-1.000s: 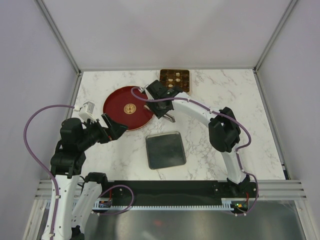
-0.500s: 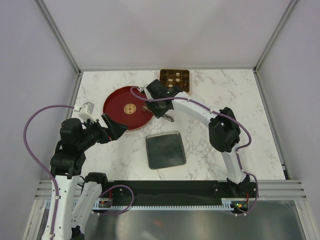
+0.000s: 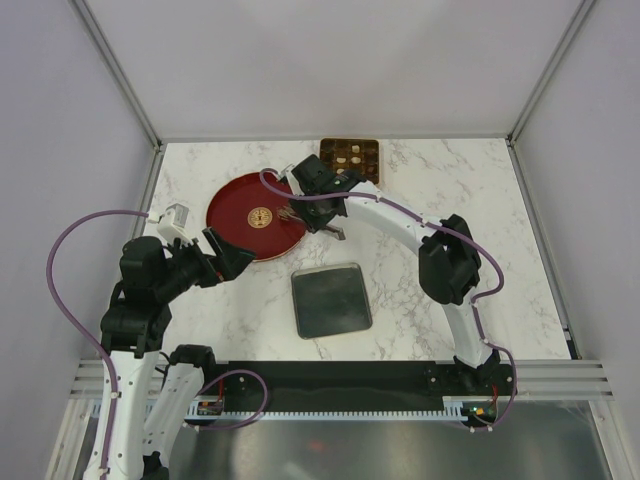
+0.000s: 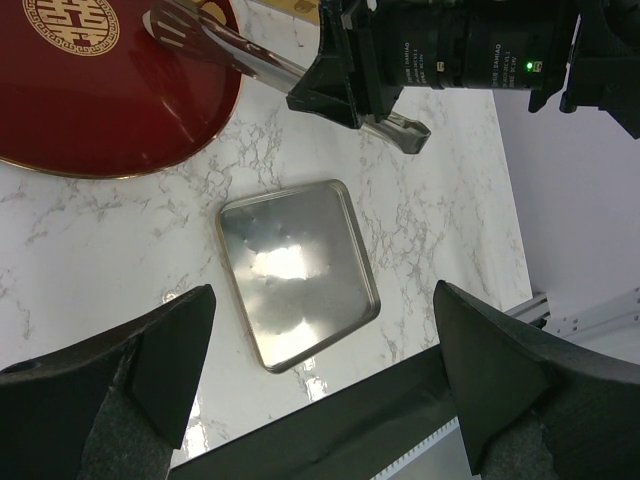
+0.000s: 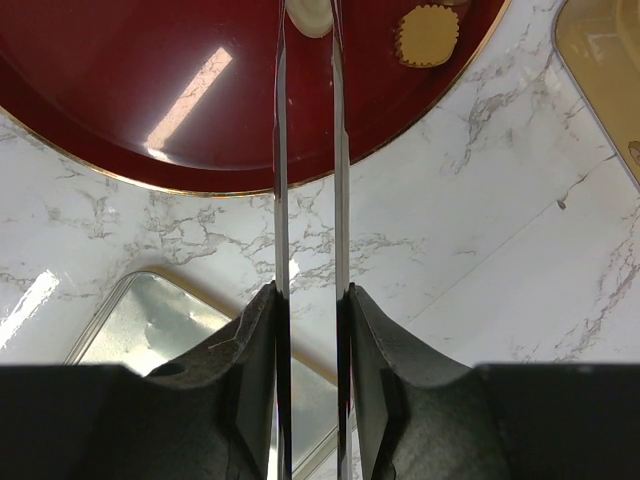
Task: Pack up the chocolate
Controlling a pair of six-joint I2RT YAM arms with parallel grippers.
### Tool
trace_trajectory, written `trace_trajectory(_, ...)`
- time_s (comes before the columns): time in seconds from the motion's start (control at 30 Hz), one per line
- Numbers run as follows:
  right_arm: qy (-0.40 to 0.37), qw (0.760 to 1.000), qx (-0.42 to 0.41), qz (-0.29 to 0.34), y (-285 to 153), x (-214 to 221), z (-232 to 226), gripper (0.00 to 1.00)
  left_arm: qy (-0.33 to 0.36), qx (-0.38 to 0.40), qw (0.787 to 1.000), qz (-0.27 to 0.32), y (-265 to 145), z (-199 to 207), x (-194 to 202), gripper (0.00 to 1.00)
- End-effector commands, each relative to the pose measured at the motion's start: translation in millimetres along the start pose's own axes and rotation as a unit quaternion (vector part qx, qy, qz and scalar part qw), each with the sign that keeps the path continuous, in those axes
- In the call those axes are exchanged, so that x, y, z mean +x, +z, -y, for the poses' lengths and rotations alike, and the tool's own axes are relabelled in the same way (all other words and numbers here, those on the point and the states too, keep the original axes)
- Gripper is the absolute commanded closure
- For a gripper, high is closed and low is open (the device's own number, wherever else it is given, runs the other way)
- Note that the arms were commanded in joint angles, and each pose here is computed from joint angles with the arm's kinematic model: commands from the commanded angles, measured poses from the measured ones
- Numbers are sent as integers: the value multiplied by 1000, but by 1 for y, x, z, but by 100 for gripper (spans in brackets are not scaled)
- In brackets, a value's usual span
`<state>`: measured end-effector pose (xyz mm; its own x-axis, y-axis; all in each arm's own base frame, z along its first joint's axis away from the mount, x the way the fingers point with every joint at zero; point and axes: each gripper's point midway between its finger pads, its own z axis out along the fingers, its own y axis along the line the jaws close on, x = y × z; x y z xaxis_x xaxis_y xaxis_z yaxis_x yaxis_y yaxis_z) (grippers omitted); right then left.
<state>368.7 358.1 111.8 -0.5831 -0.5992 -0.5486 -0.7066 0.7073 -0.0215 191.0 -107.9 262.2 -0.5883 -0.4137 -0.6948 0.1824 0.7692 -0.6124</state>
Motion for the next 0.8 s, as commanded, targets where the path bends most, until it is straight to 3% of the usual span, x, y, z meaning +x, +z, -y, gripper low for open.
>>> trace_trajectory(0.0, 4, 998, -5, 66, -34, -40, -2, 62, 15, 16, 1000, 16, -1, 7, -9, 2)
trace_trajectory(0.17, 17, 997, 5, 76, -41, -45, 16, 62, 18, 16, 1000, 16, -1, 8, -11, 2)
trace_trajectory(0.4, 62, 992, 42, 103, -72, -50, 76, 62, 20, 16, 1000, 17, -1, 8, -11, 2)
trace_trajectory(0.77, 103, 984, 124, 75, -78, -18, 135, 62, 17, 17, 1000, 16, -1, 8, -11, 2)
